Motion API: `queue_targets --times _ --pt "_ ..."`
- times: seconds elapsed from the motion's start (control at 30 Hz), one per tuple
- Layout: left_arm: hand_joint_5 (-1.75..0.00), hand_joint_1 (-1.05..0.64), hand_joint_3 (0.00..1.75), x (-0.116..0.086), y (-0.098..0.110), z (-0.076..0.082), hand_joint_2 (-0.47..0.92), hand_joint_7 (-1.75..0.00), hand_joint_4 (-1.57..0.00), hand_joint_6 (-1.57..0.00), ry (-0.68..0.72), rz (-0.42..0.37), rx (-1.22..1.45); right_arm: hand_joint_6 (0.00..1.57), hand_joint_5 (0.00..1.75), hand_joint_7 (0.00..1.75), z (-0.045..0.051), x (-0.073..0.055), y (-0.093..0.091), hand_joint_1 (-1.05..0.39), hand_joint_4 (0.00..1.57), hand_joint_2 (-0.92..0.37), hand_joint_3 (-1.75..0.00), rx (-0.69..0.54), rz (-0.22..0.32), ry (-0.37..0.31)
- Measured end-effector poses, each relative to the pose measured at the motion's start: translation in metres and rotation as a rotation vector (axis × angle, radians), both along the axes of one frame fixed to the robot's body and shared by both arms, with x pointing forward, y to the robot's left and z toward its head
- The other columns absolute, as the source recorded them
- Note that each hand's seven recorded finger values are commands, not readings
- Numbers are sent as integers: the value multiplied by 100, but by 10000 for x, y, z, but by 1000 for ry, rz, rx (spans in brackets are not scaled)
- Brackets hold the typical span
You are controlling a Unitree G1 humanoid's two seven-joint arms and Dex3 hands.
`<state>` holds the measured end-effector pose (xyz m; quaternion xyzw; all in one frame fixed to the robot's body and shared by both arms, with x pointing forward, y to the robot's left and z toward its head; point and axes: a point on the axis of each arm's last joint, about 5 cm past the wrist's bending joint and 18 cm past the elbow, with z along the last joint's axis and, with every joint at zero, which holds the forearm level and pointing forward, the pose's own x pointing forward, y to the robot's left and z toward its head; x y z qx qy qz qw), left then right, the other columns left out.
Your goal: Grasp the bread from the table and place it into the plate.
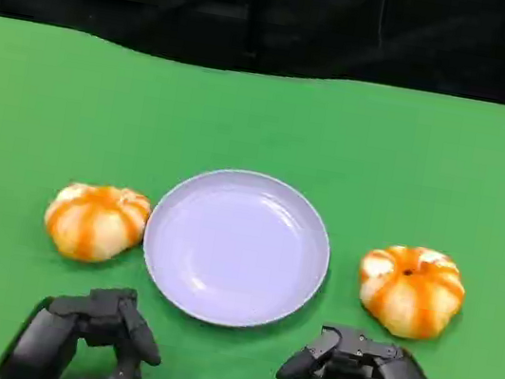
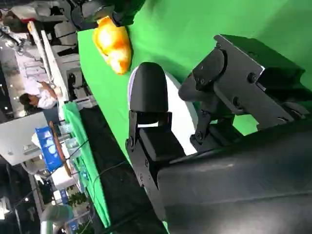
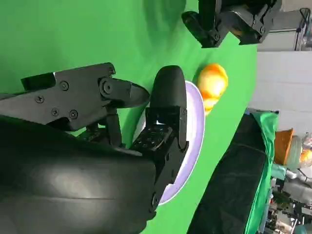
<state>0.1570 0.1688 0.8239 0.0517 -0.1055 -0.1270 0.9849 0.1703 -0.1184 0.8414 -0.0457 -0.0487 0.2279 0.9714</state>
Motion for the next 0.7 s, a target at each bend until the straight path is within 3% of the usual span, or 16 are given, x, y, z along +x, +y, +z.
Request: queue_targets --times 0.57,0.7 --pt "-146 14 125 15 -3 7 45 -128 -91 -96 -3 -2 2 81 151 98 3 19 -15 -6 67 -92 -49 -1 -1 -3" --pt "-138 17 117 23 -2 11 50 -118 -89 -96 -8 9 4 81 151 97 1 19 -17 -6 68 -92 -48 -2 -1 -2"
